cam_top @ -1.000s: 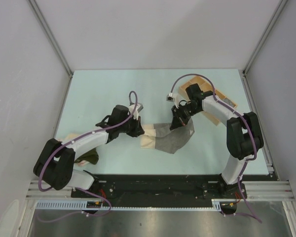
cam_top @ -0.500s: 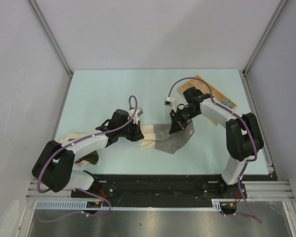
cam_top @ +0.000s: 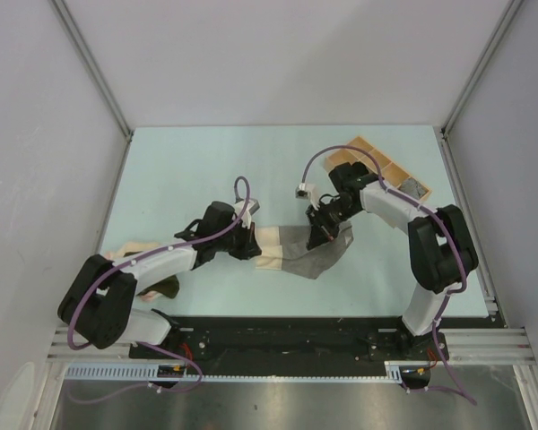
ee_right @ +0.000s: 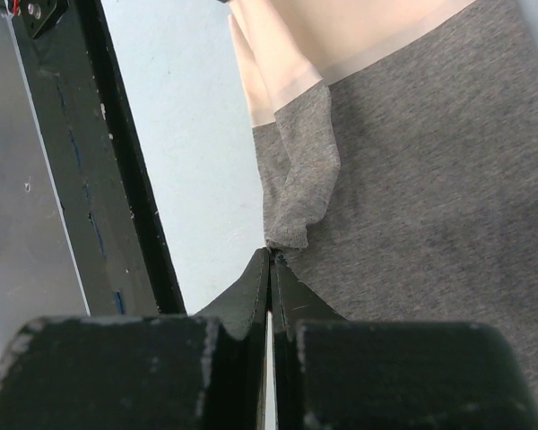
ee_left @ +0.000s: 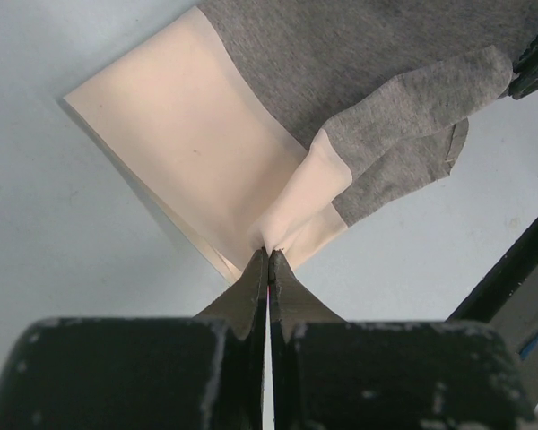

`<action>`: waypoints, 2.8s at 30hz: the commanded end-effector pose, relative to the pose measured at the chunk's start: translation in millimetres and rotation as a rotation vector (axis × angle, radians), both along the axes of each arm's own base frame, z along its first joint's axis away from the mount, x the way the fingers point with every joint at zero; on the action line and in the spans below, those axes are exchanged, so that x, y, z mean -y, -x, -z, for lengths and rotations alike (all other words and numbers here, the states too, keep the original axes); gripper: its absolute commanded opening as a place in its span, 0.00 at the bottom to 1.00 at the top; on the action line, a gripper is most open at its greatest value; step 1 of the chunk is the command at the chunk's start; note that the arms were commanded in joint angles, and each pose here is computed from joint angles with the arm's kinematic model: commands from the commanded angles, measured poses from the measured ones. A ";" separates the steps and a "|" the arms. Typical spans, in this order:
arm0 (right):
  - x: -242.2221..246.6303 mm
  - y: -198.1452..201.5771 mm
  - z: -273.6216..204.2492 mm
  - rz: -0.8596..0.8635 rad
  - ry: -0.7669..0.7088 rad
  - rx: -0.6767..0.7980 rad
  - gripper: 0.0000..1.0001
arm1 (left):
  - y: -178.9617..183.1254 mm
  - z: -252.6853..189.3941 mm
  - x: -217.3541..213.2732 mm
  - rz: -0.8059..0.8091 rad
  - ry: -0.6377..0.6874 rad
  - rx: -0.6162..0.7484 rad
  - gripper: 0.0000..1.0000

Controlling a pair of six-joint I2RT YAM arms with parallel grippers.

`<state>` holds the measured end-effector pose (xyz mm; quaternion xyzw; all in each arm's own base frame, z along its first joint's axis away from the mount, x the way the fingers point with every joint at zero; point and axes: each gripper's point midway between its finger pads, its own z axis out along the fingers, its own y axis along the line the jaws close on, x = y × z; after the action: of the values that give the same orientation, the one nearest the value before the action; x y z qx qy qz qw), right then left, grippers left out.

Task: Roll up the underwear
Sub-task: Fold the underwear at the center of the board.

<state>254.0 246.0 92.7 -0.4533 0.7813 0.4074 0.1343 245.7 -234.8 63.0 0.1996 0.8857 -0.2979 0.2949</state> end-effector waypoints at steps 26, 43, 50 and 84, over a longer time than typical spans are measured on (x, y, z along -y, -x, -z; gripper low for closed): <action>7.6 23.6 12.1 -0.071 0.059 -0.003 0.00 | 10.1 9.3 1.8 -0.025 -0.019 -0.054 0.00; 14.3 58.4 24.4 -0.210 0.103 -0.073 0.32 | 18.5 -16.7 1.9 -0.019 0.008 -0.046 0.44; 14.1 55.3 6.5 -0.212 0.062 -0.013 0.34 | 12.6 -37.2 2.2 -0.038 0.042 0.017 0.55; -17.8 51.0 52.3 -0.235 0.168 0.076 0.34 | 27.6 -0.5 -14.7 -0.237 -0.006 -0.045 0.60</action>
<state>195.4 260.4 43.5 -0.5686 0.7423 0.3487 0.0642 209.3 -222.2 48.4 0.1119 0.9221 -0.2583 0.2655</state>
